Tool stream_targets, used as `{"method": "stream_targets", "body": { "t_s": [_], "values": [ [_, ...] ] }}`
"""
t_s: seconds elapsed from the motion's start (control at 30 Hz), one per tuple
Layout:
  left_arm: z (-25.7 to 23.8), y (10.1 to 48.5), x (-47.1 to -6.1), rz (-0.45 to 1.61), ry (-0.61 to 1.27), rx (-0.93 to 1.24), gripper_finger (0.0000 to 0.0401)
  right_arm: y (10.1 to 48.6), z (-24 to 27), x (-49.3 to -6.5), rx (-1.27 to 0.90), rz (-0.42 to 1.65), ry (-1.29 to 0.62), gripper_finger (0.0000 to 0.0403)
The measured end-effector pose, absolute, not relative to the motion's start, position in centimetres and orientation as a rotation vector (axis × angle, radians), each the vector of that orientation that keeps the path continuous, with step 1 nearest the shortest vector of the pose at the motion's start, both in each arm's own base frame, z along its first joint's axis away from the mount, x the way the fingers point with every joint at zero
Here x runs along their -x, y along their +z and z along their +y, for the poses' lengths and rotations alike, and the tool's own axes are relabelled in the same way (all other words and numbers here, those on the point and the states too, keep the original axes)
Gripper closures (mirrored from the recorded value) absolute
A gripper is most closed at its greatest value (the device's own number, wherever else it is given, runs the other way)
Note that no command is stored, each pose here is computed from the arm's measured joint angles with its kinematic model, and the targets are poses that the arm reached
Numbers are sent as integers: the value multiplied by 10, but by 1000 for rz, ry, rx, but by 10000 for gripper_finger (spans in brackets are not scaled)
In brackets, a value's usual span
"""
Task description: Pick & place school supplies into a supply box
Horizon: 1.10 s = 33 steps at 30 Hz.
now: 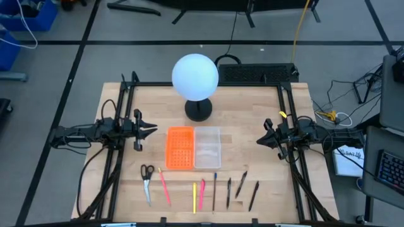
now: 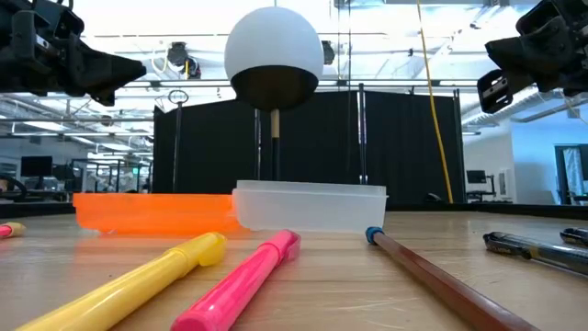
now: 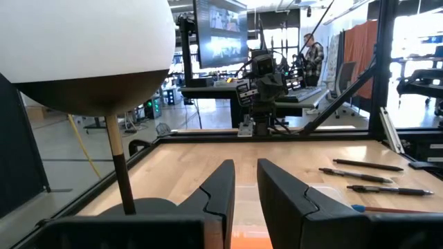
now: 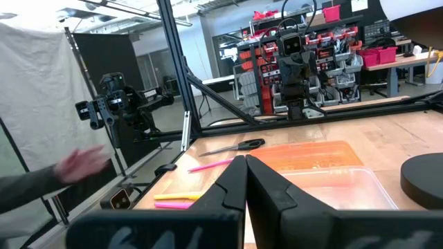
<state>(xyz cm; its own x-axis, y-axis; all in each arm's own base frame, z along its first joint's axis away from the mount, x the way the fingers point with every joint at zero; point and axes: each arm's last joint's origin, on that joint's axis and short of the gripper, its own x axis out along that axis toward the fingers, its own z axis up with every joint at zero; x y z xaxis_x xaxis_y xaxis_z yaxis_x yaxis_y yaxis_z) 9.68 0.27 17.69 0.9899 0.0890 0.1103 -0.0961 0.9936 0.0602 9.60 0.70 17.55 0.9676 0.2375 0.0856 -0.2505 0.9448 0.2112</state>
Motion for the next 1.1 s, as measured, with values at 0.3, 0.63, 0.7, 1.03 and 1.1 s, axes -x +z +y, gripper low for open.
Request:
{"method": "stream_targets", "body": {
  "t_s": [0.3, 0.63, 0.7, 1.03, 1.1],
  "values": [
    [3, 177, -97, -108, 93, -65, 329, 176, 7, -96, -199, -63, 248, 403],
    [2, 177, -97, -113, 79, 22, 329, 179, 7, -96, -100, -111, 245, 403],
    [2, 177, -97, -113, 79, 40, 329, 181, 7, -95, -94, -127, 246, 403],
    [2, 185, -96, -99, 81, 255, 330, 181, 7, -95, -94, -127, 246, 403],
    [1, 187, -98, -20, 94, 318, 338, 181, 7, -95, -94, -127, 246, 403]
  ]
}}
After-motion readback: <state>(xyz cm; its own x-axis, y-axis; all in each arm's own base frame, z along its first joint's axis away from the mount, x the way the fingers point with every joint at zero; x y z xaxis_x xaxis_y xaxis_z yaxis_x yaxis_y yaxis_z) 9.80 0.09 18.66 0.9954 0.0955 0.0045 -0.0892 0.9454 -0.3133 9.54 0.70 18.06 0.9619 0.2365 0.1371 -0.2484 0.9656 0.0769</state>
